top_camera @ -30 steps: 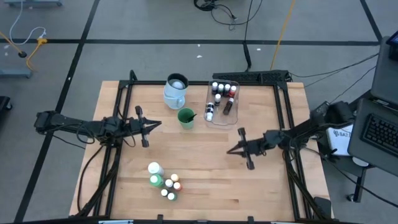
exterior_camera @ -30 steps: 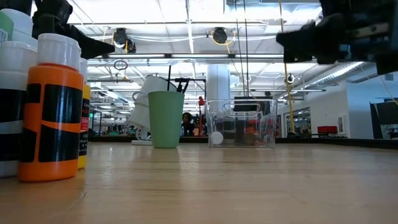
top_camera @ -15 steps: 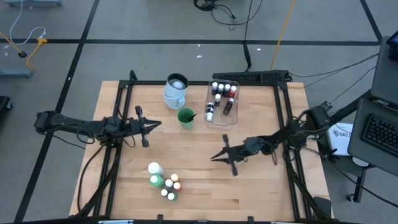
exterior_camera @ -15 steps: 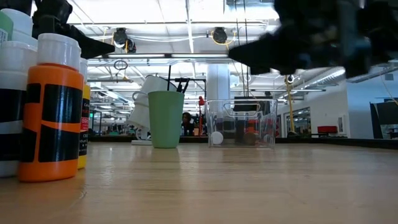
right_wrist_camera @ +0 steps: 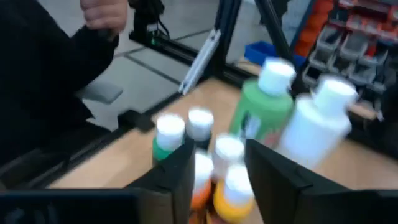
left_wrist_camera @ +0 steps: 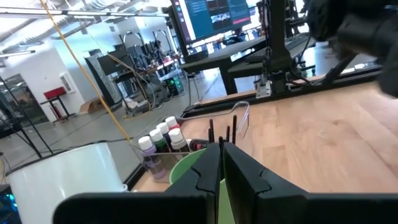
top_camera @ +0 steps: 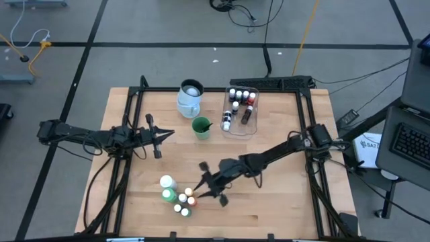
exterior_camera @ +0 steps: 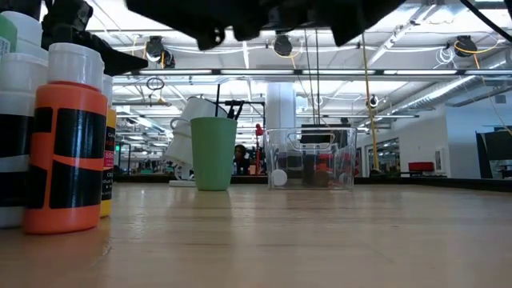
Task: Pick & Place Paint Supplies
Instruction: Put the yellow paint bottle into the transparent bin
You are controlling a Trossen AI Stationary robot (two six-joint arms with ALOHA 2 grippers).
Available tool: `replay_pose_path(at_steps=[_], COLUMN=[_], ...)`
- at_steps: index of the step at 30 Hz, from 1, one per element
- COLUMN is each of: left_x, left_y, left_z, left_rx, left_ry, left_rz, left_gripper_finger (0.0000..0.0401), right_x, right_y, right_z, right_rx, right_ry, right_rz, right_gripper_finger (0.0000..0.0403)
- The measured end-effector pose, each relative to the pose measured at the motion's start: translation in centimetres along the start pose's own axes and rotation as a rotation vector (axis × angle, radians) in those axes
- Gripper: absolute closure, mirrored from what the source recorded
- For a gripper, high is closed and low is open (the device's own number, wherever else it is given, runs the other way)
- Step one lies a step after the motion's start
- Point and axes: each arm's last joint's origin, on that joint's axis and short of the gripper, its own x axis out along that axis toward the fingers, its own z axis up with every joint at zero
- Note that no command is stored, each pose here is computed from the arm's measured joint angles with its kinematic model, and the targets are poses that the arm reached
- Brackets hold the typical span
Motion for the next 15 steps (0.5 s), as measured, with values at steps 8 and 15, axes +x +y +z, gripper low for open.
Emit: replay_pose_path(at_steps=[8, 15], left_x=[0.0, 0.0], left_y=[0.0, 0.0], left_z=[-0.2, -0.2], left_rx=[0.002, 0.000], left_ry=[0.030, 0.027], left_rz=[0.016, 0.017], left_gripper_finger=[0.0375, 0.0375], right_x=[2.3, 2.9], right_y=[0.1, 0.5], right_z=[-0.7, -1.2], right_rx=[0.006, 0.005], right_ry=[-0.026, -0.014], right_rz=[0.041, 0.070], right_gripper_finger=[0.0184, 0.0150])
